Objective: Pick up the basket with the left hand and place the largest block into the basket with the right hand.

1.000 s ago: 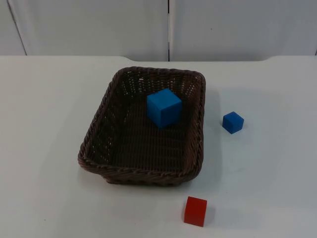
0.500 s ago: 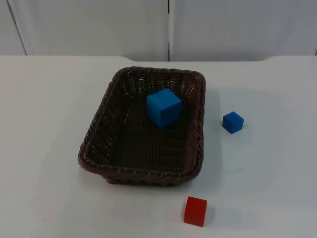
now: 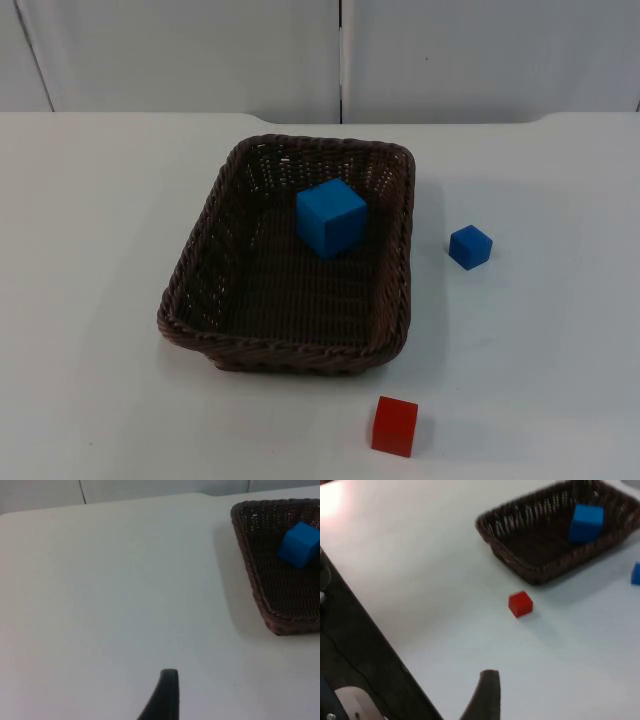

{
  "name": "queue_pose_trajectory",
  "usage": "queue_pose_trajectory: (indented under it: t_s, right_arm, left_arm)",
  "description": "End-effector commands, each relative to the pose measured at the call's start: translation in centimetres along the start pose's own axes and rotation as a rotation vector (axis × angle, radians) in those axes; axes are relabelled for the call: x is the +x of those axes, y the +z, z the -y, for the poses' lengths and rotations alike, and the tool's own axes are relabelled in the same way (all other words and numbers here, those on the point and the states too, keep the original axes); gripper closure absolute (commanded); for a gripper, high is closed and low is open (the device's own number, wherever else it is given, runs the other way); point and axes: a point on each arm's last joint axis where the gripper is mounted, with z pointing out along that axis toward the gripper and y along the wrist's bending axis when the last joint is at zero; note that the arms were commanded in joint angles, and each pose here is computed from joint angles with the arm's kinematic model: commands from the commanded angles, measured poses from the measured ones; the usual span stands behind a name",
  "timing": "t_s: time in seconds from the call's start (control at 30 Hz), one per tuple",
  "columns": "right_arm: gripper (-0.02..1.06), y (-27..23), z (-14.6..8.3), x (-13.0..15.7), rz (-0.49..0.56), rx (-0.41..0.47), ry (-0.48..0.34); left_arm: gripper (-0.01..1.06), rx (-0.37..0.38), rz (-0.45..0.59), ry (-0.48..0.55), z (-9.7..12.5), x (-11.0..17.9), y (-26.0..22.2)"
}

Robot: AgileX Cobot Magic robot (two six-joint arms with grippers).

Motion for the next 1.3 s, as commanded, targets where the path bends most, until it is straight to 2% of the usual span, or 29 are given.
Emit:
queue_pose_trajectory:
  t_s: [0.0, 0.47, 0.53, 0.57, 0.67, 0.73, 0.8, 1.27]
  right_arm:
    - [0.30, 0.09, 0.21, 0.22, -0.004, 0.021, 0.021]
    - [0.30, 0.09, 0.21, 0.22, -0.004, 0.021, 0.021]
    - [0.28, 0.09, 0.21, 0.22, -0.004, 0.021, 0.021]
    - [0.28, 0.09, 0.21, 0.22, -0.004, 0.021, 0.021]
    - [0.15, 0.09, 0.21, 0.22, -0.004, 0.021, 0.021]
    - [0.03, 0.09, 0.21, 0.22, -0.004, 0.021, 0.021]
    - [-0.01, 0.09, 0.23, 0.22, -0.004, 0.024, 0.022]
    - [-0.01, 0.08, 0.36, 0.23, -0.004, 0.037, 0.030]
  left_arm:
    - [0.24, 0.005, -0.005, 0.000, 0.04, 0.14, 0.08]
    - [0.24, 0.005, -0.005, 0.000, 0.04, 0.14, 0.08]
    - [0.18, 0.005, -0.005, 0.000, 0.04, 0.14, 0.08]
    - [0.18, 0.005, -0.005, 0.000, 0.04, 0.14, 0.08]
    - [0.00, 0.005, -0.005, 0.000, 0.04, 0.14, 0.08]
    - [0.00, 0.005, -0.005, 0.000, 0.04, 0.14, 0.08]
    - [0.00, 0.005, -0.005, 0.000, 0.04, 0.14, 0.08]
    - [0.00, 0.005, -0.005, 0.000, 0.04, 0.14, 0.08]
